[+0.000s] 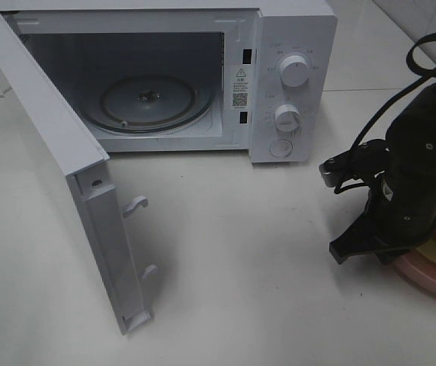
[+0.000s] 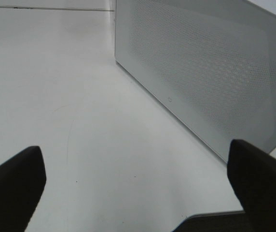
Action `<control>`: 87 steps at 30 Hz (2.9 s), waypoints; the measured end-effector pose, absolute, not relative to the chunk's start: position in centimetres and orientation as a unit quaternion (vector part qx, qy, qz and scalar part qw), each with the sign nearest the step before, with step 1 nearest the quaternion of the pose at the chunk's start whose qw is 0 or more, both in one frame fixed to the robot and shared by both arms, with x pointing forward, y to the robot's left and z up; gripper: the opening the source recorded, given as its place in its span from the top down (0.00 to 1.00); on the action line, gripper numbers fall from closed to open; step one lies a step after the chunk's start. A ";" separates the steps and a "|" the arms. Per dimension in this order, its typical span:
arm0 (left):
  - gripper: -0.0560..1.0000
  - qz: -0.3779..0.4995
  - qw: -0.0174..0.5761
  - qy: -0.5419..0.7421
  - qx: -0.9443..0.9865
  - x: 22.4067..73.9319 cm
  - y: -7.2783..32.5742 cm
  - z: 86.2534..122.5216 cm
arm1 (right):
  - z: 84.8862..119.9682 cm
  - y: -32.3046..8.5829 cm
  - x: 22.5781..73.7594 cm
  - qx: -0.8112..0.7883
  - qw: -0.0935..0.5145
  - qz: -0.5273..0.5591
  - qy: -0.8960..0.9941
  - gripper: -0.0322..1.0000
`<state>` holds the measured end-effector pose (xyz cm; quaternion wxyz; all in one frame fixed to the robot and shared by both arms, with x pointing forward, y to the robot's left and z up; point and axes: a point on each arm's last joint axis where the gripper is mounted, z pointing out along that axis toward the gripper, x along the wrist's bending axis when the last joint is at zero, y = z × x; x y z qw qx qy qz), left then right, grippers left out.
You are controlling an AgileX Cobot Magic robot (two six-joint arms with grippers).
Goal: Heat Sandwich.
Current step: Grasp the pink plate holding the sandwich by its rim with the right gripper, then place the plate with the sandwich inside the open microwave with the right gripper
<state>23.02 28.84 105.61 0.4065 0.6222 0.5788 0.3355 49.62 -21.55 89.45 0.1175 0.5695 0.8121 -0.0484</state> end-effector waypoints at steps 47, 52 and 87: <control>0.04 0.336 0.407 0.579 0.622 23.0 28.8 105.6 | 97.2 -16.8 42.9 0.448 0.187 -0.073 0.871 0.92; 0.04 0.336 0.407 0.579 0.622 23.0 28.8 105.6 | 98.1 -16.2 41.9 0.427 0.193 -0.065 0.881 0.92; 0.04 0.336 0.407 0.579 0.622 23.0 28.8 105.6 | 98.8 -12.4 36.1 0.217 0.202 -0.057 0.953 0.92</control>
